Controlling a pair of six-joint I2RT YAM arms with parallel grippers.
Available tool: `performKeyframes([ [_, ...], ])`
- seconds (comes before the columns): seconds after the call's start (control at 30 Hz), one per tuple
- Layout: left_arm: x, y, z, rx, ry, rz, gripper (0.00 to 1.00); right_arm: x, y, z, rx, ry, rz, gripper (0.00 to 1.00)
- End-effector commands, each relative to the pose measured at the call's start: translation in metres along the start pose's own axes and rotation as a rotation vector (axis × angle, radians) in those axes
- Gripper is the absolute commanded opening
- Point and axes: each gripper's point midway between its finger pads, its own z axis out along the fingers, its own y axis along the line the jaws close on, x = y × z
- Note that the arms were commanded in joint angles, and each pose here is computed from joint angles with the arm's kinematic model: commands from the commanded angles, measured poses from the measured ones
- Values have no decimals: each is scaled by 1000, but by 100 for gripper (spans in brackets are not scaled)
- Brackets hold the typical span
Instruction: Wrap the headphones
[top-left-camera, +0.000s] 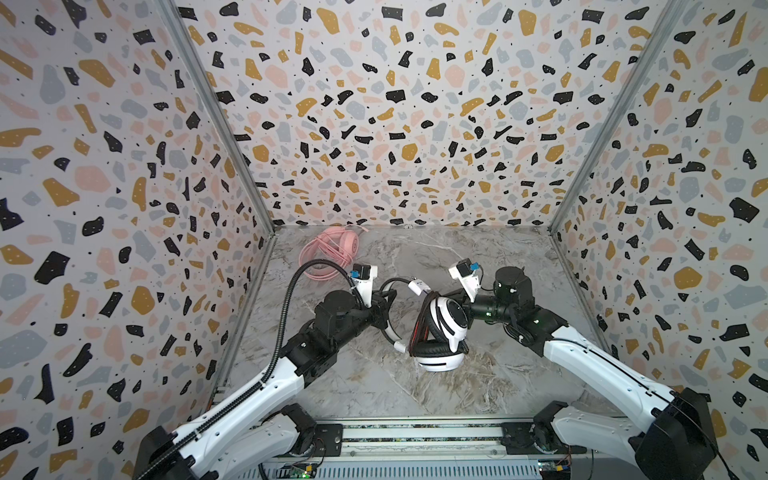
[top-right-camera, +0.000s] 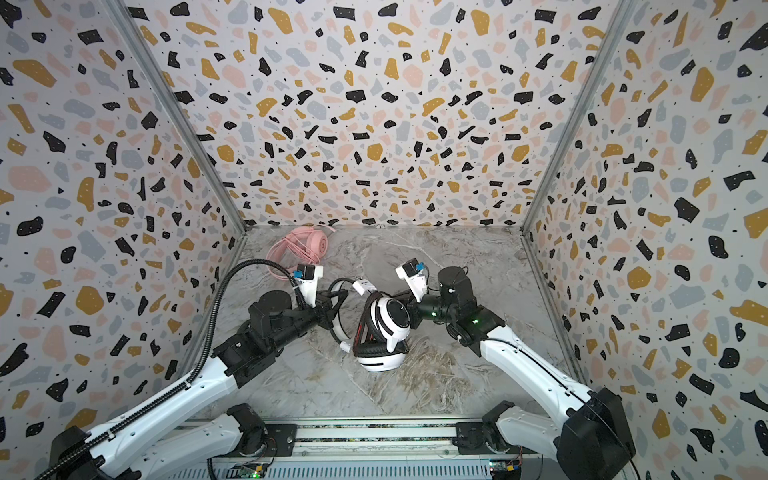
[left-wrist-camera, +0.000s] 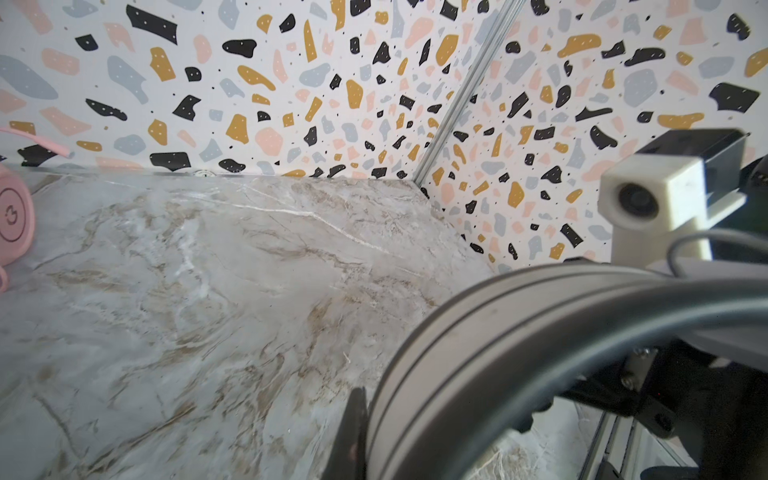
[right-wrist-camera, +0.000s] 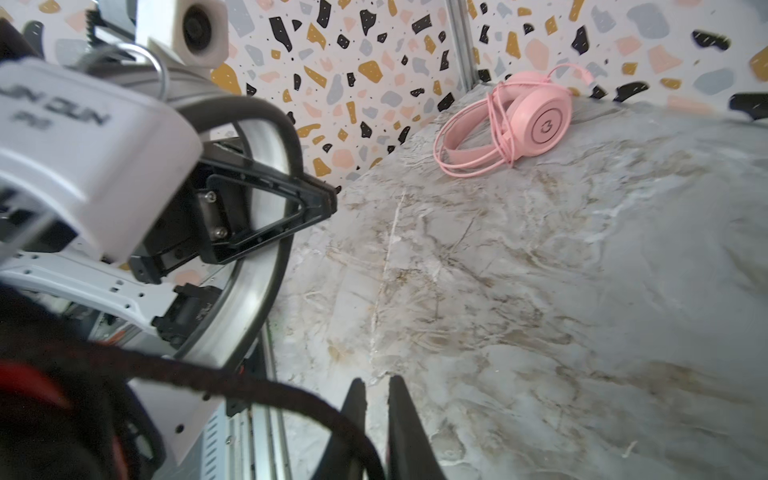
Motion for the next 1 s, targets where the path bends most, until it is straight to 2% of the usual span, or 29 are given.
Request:
performKeyframes([
  [0.0,-64,-38,-13,150,-214,-43,0,-16,19,-17,-92,-69,-4,19],
  [0.23,-64,-35,-10,131,-211,-43,0,-9,10,-31,-108,-105,36,35],
  [0.47,-65,-7,-4,-21,-210,-58,0,13,-22,-36,39,-96,94,54],
  [0.7,-50,16,11,-121,-181,-86,0,50,-51,-39,182,-58,159,56],
  [0.97,-26,54,29,-293,-130,-117,0,88,-99,-66,515,-16,227,56],
])
